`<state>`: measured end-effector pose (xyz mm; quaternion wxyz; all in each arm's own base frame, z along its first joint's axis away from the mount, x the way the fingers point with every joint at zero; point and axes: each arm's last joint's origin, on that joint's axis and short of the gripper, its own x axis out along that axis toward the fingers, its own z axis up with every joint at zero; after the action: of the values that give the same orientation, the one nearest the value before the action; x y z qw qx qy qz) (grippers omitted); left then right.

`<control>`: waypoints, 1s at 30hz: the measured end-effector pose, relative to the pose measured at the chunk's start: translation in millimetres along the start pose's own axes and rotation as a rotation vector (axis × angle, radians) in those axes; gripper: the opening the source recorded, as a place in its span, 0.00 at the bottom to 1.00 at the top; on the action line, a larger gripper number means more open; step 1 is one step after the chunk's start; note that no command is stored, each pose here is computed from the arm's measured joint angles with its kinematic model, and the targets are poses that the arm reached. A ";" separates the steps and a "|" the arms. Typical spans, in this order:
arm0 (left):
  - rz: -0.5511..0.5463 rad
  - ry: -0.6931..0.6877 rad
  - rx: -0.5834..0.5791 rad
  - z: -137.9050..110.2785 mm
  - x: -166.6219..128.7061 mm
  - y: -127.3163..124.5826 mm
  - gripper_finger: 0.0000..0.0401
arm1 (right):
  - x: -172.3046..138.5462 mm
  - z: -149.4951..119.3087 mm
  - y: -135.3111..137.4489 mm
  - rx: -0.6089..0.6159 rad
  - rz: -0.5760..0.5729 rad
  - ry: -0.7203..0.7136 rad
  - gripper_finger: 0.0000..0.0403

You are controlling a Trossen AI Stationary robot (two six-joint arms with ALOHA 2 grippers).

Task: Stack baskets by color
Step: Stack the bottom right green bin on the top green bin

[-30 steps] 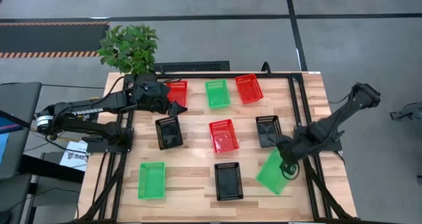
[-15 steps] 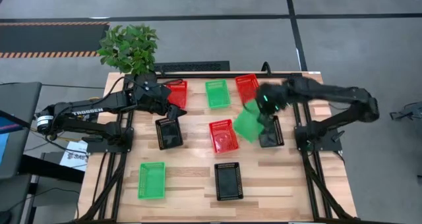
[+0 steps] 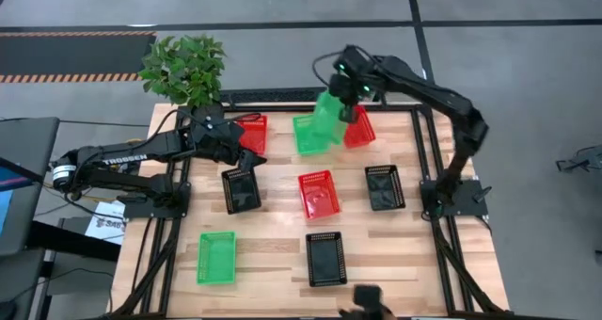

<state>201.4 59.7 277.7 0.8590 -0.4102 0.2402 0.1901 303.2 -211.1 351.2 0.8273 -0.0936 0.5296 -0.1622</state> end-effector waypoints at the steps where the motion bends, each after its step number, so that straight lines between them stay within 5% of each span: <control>1: 0.007 -0.007 -0.013 0.2 0.0 0.2 0.74 | 6.8 4.3 -5.6 -0.022 0.001 -0.008 0.05; 8: 0.042 -0.046 -0.129 1.2 -0.1 1.3 0.74 | 58.4 21.8 -25.1 -0.204 0.078 -0.022 0.05; 18: 0.087 -0.102 -0.199 2.7 -0.3 2.8 0.74 | 101.2 19.0 -15.6 -0.336 0.264 0.061 0.07; 30: 0.116 -0.139 -0.221 3.6 -0.6 3.7 0.74 | 81.6 26.4 -17.5 -0.343 0.224 -0.023 0.04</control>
<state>199.9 64.7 277.7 0.8107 -0.4737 0.1810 0.2926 355.7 -257.8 299.1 0.8182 -0.1755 0.5470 0.0246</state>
